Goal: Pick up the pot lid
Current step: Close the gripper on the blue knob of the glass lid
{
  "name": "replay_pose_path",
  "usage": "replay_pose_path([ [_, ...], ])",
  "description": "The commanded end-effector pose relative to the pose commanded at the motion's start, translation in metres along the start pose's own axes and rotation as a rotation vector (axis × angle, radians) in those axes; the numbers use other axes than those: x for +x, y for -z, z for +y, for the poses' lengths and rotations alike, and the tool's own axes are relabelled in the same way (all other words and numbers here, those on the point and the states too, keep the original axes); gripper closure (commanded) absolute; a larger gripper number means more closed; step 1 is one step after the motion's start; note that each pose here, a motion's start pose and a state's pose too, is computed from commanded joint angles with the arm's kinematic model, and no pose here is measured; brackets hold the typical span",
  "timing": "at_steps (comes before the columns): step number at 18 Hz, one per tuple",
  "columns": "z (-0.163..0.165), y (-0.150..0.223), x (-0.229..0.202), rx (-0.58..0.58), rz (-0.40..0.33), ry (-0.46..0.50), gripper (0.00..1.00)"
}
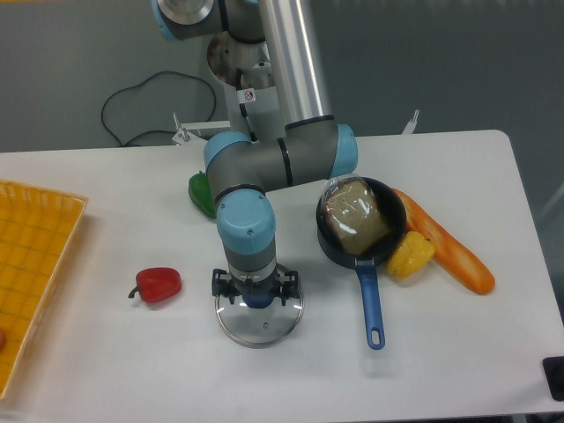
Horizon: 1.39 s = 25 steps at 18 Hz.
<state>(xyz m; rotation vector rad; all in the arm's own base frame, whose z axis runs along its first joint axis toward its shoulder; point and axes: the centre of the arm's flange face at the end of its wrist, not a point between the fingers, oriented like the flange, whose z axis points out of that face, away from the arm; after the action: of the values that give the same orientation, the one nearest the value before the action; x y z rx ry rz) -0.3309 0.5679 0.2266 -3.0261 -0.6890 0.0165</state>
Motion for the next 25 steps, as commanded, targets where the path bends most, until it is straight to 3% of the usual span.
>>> replay_pose_path([
  [25,0.006,-0.012,-0.002,-0.023,0.035,0.021,0.0],
])
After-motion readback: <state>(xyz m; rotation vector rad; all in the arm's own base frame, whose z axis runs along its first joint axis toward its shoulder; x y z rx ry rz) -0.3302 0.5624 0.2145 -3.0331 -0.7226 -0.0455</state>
